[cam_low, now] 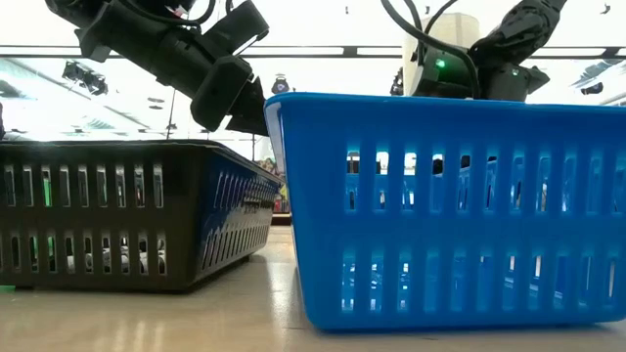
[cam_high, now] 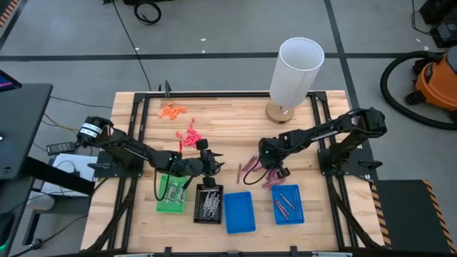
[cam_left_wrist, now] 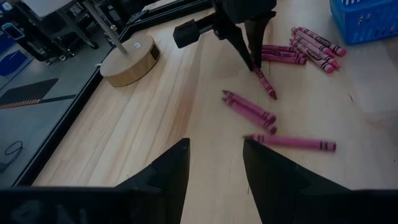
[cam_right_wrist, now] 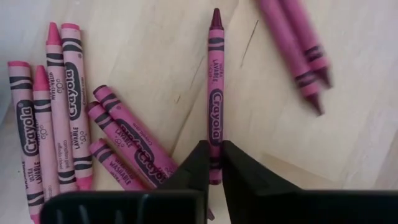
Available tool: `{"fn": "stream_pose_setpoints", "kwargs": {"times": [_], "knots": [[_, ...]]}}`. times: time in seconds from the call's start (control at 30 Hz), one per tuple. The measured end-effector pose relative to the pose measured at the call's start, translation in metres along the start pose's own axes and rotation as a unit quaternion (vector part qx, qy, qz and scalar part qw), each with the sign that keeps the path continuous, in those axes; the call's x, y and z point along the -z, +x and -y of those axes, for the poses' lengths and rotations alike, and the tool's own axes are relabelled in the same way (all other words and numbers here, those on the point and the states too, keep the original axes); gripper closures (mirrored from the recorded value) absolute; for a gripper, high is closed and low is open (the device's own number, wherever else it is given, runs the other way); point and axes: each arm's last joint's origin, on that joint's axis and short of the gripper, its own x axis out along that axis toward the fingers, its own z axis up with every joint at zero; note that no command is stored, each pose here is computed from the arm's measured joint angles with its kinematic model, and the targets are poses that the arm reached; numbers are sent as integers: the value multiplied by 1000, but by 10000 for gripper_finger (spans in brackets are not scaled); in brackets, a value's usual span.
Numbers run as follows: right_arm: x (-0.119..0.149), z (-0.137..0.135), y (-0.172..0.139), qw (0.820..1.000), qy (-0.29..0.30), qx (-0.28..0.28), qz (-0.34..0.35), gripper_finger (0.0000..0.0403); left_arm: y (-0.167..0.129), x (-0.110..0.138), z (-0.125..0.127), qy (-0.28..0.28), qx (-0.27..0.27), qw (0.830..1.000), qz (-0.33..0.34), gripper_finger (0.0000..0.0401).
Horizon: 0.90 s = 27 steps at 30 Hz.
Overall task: Sort crayons
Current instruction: Put the red crayon into the left blue bin
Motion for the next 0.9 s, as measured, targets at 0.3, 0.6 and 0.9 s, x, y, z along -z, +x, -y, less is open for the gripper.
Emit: {"fn": "stream_pose_setpoints", "kwargs": {"times": [0.3,0.6,0.9], "knots": [[-8,0,-6,1000,-7,20,-17,366,0,0,0,0,0,1000,-1,241],[-49,-6,-37,997,-18,73,-21,365,27,15,-37,-157,-53,985,-46,241],[-85,-35,-71,997,-17,74,-11,365,62,49,-58,-242,-35,964,-107,241]]}}
